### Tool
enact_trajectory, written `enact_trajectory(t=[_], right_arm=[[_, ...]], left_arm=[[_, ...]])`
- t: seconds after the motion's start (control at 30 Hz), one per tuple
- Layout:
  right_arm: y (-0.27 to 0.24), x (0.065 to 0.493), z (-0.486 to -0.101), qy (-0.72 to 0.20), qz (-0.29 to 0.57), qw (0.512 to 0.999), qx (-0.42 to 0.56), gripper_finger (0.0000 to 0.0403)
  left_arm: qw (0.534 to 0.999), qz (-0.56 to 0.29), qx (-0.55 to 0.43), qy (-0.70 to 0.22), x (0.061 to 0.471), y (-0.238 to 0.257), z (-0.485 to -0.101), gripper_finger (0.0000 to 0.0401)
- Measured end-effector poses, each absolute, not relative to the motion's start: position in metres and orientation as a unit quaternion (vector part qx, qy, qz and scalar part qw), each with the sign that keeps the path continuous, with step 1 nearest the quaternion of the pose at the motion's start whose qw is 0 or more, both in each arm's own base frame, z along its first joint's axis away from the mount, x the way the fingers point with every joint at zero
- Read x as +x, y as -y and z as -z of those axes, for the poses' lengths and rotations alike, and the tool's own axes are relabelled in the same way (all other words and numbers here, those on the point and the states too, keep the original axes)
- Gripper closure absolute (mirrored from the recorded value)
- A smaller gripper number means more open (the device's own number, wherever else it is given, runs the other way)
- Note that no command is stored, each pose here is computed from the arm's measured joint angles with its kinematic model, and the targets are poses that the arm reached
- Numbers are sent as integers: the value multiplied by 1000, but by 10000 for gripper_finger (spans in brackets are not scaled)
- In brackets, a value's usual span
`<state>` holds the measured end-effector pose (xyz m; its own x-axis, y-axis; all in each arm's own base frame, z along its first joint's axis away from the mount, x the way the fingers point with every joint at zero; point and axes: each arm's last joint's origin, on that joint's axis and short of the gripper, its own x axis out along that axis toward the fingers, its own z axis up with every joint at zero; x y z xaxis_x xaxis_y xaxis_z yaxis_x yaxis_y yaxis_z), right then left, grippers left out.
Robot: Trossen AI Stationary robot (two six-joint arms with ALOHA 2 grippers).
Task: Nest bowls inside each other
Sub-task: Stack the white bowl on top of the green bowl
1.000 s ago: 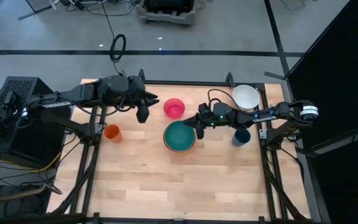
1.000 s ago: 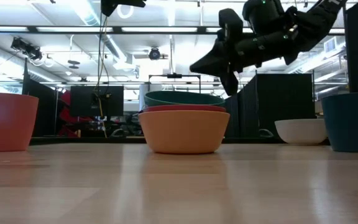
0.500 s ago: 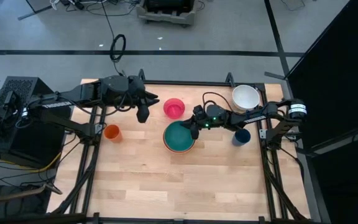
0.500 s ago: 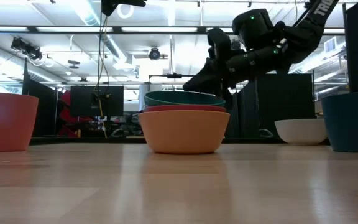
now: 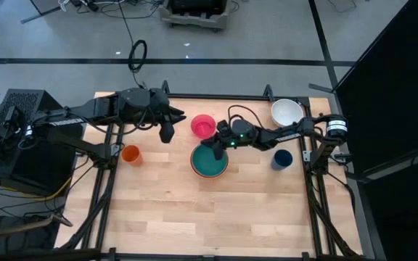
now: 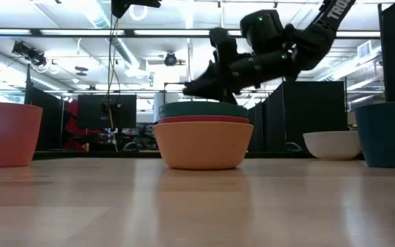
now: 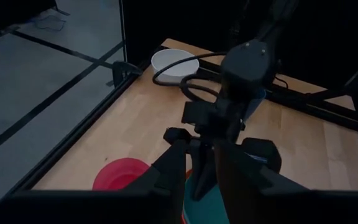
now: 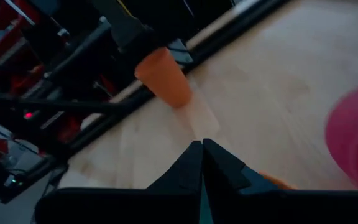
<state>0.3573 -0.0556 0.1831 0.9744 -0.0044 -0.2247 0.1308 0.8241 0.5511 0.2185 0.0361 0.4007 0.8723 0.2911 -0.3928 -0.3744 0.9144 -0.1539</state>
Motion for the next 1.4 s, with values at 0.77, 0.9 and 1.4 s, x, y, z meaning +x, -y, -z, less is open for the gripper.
enact_trajectory(t=[0.77, 0.9, 1.4], right_arm=[[106, 258, -240, -290, 299, 882, 222, 403], [110, 217, -252, -349, 363, 841, 200, 403], [144, 165, -239, -462, 409, 749, 241, 368]], left_arm=[[962, -174, -103, -186, 218, -36, -401, 330], [962, -174, -100, -186, 219, -36, -401, 330], [962, -175, -104, -184, 219, -36, -401, 331]])
